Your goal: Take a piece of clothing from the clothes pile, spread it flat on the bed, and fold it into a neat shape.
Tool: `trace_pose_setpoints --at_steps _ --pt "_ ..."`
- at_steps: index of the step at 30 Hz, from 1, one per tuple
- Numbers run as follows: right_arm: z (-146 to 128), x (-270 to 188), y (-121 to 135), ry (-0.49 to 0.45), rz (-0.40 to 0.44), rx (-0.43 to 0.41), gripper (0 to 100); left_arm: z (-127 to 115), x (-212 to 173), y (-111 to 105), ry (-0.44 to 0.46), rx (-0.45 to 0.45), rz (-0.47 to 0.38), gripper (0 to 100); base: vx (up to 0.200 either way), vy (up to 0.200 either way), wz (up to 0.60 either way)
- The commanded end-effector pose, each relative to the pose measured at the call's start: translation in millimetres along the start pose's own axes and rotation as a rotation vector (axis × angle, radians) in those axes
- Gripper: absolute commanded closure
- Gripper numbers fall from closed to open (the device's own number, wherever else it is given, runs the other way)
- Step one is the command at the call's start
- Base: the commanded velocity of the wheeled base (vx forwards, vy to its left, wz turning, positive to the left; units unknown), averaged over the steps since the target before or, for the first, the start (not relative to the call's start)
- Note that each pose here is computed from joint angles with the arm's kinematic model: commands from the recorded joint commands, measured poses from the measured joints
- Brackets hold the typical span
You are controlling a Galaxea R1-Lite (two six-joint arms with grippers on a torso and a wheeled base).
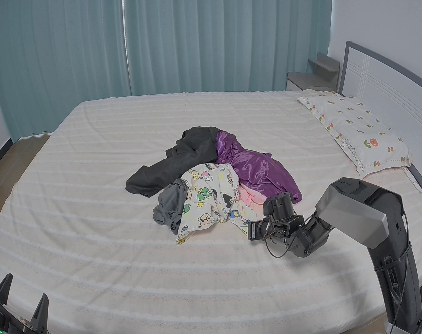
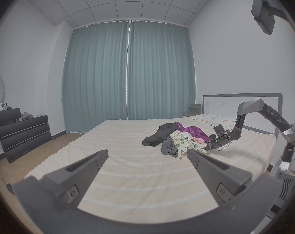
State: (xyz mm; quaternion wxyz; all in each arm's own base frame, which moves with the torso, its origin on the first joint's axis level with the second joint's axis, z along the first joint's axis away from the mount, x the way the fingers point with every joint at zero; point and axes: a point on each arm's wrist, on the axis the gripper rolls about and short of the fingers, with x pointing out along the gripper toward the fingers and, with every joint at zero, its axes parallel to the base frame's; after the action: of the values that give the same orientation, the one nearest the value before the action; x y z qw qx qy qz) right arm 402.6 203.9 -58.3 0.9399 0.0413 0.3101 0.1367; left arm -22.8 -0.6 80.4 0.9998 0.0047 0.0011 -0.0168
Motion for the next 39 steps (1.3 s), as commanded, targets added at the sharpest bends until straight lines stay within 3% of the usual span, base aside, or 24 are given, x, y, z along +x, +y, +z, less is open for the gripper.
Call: trace_pose_setpoints --at_steps 1,20,31,34,35,39 --pt "10.9 -17.3 2.7 -0.050 0.016 0.007 100 -5.3 0.0 -0.1 0.001 0.000 0.000 0 0.000 0.000 0.00" --pt "-14.3 -93.6 -11.5 -0.116 0.078 0.033 100 -5.3 0.0 -0.1 0.001 0.000 0.000 0 0.000 0.000 0.00" --pt "-32.9 -171.7 -5.7 -0.185 0.307 0.065 100 -5.3 0.0 -0.1 0.001 0.000 0.000 0 0.000 0.000 0.00" --pt "-30.1 -184.3 -6.8 -0.187 0.328 0.069 100 -5.3 0.0 -0.1 0.001 0.000 0.000 0 0.000 0.000 0.00" --pt "-22.7 -201.4 -5.9 -0.198 0.391 0.101 100 -5.3 0.0 -0.1 0.001 0.004 0.000 0 0.000 0.000 0.00" --pt "-7.3 -229.6 0.6 -0.254 0.482 0.151 100 -5.3 0.0 -0.1 0.001 0.001 -0.002 0 0.000 0.000 0.00"
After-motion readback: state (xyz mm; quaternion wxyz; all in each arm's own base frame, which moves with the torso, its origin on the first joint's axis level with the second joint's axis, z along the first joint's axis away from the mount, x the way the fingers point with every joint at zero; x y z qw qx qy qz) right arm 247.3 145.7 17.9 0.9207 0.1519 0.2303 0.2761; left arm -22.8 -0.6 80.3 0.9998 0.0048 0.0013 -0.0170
